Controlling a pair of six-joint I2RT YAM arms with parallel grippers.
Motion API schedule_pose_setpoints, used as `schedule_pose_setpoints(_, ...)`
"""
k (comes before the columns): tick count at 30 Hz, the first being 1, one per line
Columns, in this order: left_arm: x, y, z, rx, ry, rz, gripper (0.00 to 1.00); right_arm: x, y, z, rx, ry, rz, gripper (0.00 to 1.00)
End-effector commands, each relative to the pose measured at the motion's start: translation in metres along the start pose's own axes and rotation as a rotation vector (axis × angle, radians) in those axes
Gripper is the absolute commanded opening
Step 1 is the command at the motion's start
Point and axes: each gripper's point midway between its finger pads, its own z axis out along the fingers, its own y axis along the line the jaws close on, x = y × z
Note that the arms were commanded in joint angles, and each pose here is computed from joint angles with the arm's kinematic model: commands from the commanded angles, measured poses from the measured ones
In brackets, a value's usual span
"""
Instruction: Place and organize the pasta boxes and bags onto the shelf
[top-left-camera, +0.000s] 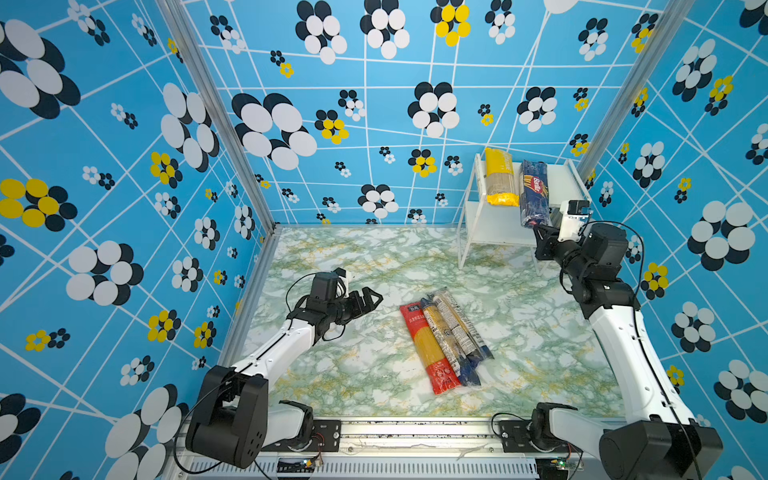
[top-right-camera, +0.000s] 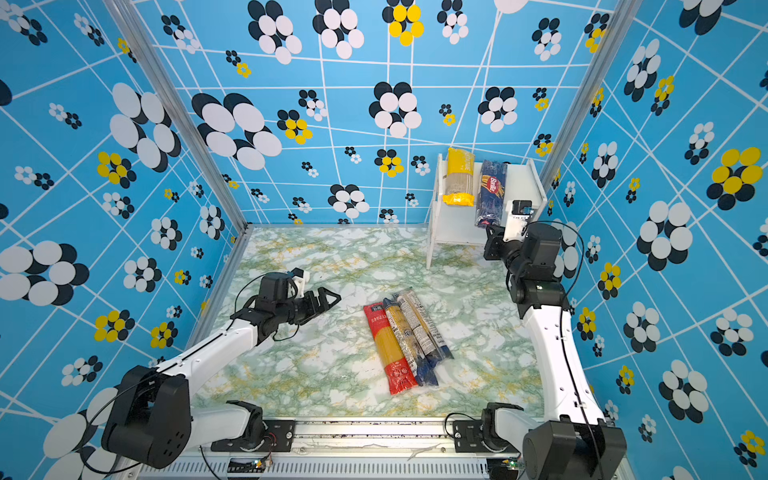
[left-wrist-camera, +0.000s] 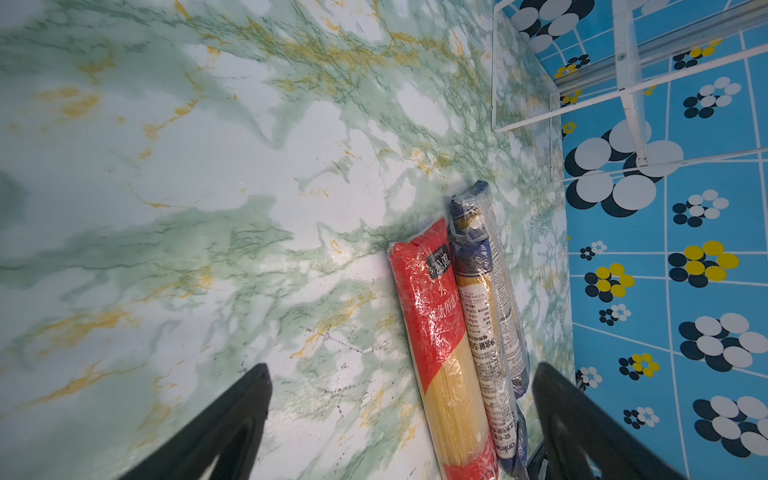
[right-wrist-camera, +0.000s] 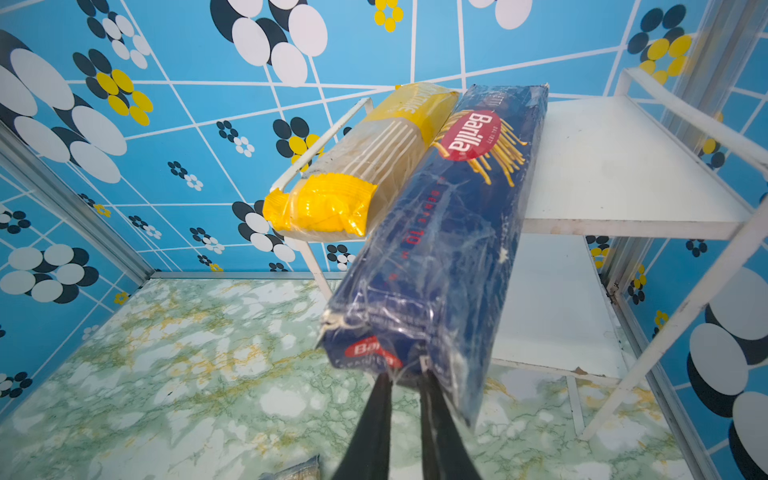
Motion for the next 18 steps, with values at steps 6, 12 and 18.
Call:
schedule_pose_setpoints(6, -0.009, -0.007, 0.003, 0.01, -0.013, 0.021, 0.99, -0.012, -0.012, 0.0, 0.068, 0.001, -0.019, 0.18)
schedule_pose_setpoints(12, -0.008, -0.005, 0.004, 0.009, -0.009, 0.018, 0.99, -0.014, -0.018, 0.002, 0.101, 0.024, -0.027, 0.18)
schedule_pose_setpoints(18, -0.008, -0.006, 0.004, 0.01, -0.01, 0.018, 0.99, -0.018, -0.02, 0.004, 0.11, 0.036, -0.031, 0.18)
